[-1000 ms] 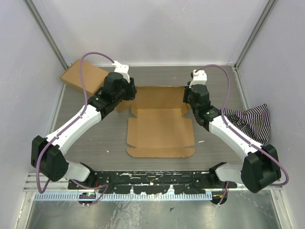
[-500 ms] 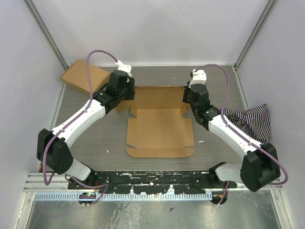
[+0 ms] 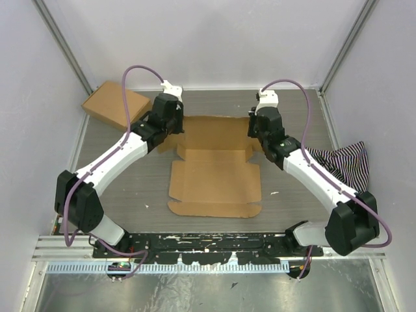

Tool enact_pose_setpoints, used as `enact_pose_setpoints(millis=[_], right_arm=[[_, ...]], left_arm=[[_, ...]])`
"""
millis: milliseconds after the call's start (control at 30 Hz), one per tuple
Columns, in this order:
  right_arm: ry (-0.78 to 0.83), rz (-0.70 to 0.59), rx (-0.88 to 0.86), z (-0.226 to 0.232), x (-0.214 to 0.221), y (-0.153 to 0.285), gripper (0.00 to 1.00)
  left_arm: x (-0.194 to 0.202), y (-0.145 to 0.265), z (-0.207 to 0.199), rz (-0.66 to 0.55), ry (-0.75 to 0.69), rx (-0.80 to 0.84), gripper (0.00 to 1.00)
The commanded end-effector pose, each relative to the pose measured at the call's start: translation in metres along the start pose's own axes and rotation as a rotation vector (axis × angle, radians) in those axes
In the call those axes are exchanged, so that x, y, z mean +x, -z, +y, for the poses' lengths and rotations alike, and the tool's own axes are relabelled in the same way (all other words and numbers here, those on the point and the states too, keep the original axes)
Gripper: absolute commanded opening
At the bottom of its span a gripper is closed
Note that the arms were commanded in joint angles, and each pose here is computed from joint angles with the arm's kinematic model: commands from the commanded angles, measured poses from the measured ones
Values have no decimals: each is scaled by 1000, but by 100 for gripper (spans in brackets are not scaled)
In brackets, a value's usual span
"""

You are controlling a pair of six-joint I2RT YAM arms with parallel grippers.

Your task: Fold the paper box

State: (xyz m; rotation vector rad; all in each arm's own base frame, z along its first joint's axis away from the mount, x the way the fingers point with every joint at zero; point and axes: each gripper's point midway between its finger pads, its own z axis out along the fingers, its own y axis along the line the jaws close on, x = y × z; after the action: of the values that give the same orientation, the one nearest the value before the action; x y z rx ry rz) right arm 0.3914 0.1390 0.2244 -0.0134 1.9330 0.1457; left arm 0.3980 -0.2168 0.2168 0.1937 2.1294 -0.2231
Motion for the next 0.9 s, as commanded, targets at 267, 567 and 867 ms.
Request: enact_pose_setpoints(millis=[267,567,867], right_arm=[[21,-44,6,-7,-48,33,39],[-195,-66,235,-123,-31,32,54],[-214,198,28,-116,49,-25,41]], left_arm=[[18,-4,23,-195,62,-59,0],[26,-4,24,-275,100,-32,0],[33,-4,24,-284,116,-23,0]])
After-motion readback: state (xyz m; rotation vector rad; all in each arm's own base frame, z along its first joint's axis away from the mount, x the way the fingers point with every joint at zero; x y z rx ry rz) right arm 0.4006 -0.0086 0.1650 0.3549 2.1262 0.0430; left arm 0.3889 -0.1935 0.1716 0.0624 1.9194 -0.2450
